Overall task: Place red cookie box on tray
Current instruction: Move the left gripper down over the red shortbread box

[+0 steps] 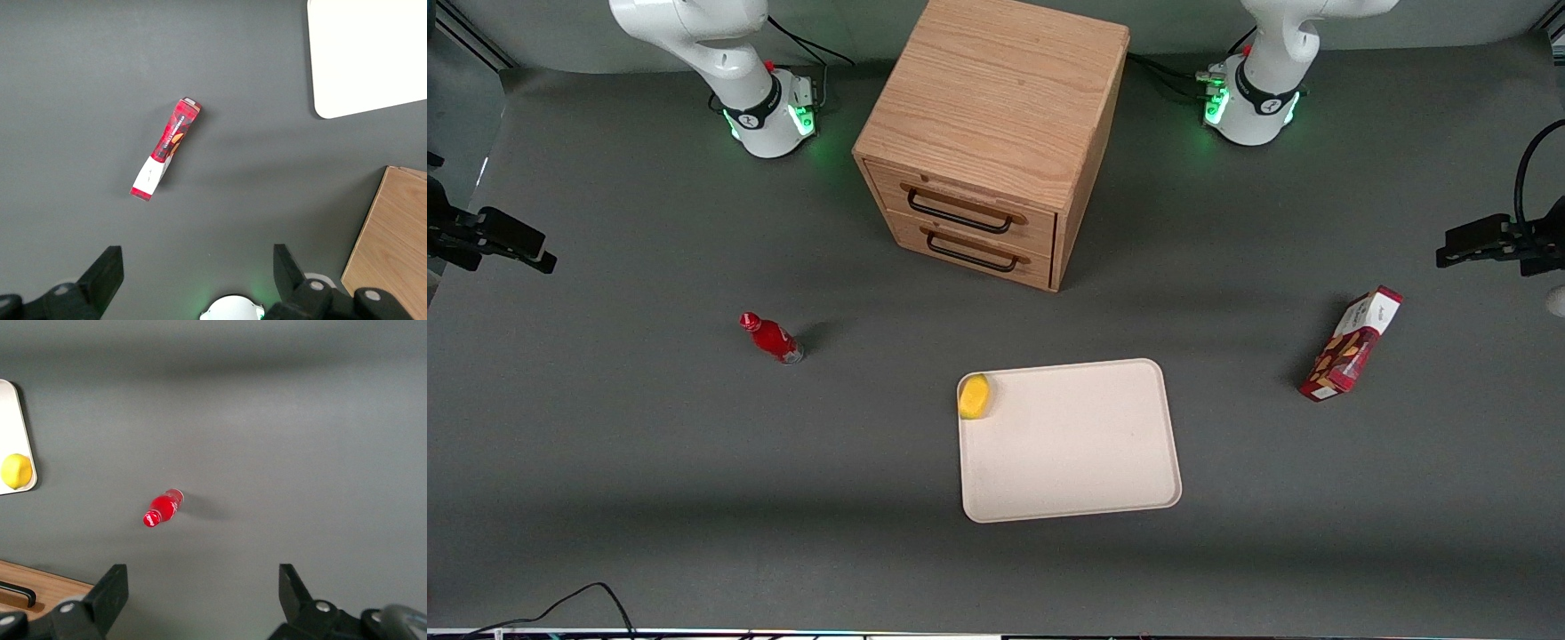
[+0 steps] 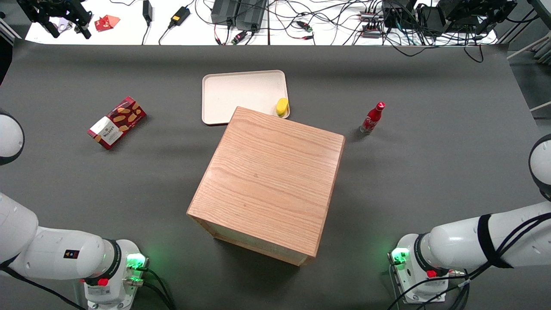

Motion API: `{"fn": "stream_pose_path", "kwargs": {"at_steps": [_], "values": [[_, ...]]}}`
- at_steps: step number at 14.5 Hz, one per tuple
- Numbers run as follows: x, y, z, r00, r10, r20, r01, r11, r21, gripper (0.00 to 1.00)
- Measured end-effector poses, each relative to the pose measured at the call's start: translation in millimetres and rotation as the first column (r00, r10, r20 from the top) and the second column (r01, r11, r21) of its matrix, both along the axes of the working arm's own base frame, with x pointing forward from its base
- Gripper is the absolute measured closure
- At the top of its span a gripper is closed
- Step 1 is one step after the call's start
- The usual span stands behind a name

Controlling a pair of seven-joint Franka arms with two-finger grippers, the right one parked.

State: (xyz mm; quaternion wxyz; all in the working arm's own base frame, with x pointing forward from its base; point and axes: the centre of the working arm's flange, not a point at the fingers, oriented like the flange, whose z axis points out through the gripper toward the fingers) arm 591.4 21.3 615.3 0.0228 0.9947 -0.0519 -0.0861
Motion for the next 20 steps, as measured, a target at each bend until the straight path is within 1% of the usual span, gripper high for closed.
{"fn": "stream_pose_path", "kwargs": {"at_steps": [4, 6, 7, 8, 9, 10, 12, 14, 15, 17, 18, 19, 20], "values": [[2, 0, -4, 1.000, 0.003, -0.009, -0.003, 1.000, 0.007, 0.00], [3, 4, -8, 1.000, -0.012, -0.020, 0.013, 1.000, 0.015, 0.00], [4, 10, -16, 0.997, -0.070, -0.035, 0.071, 0.997, 0.032, 0.00], [6, 17, -29, 0.988, -0.148, -0.053, 0.150, 0.988, 0.046, 0.00], [10, 27, -48, 0.974, -0.216, -0.066, 0.219, 0.975, 0.044, 0.00], [13, 40, -73, 0.960, -0.270, -0.075, 0.273, 0.961, 0.033, 0.00], [15, 65, -137, 0.929, -0.363, -0.077, 0.365, 0.931, 0.009, 0.00], [6, 83, -214, 0.908, -0.416, -0.055, 0.416, 0.909, 0.007, 0.00], [-2, 85, -251, 0.903, -0.429, -0.032, 0.429, 0.903, 0.012, 0.00], [-26, 80, -316, 0.901, -0.431, 0.039, 0.430, 0.902, 0.029, 0.00], [-41, 77, -343, 0.904, -0.420, 0.079, 0.418, 0.908, 0.036, 0.00], [-56, 74, -366, 0.911, -0.395, 0.116, 0.394, 0.919, 0.035, 0.07], [-70, 72, -381, 0.919, -0.369, 0.140, 0.369, 0.929, 0.030, 0.18]]}}
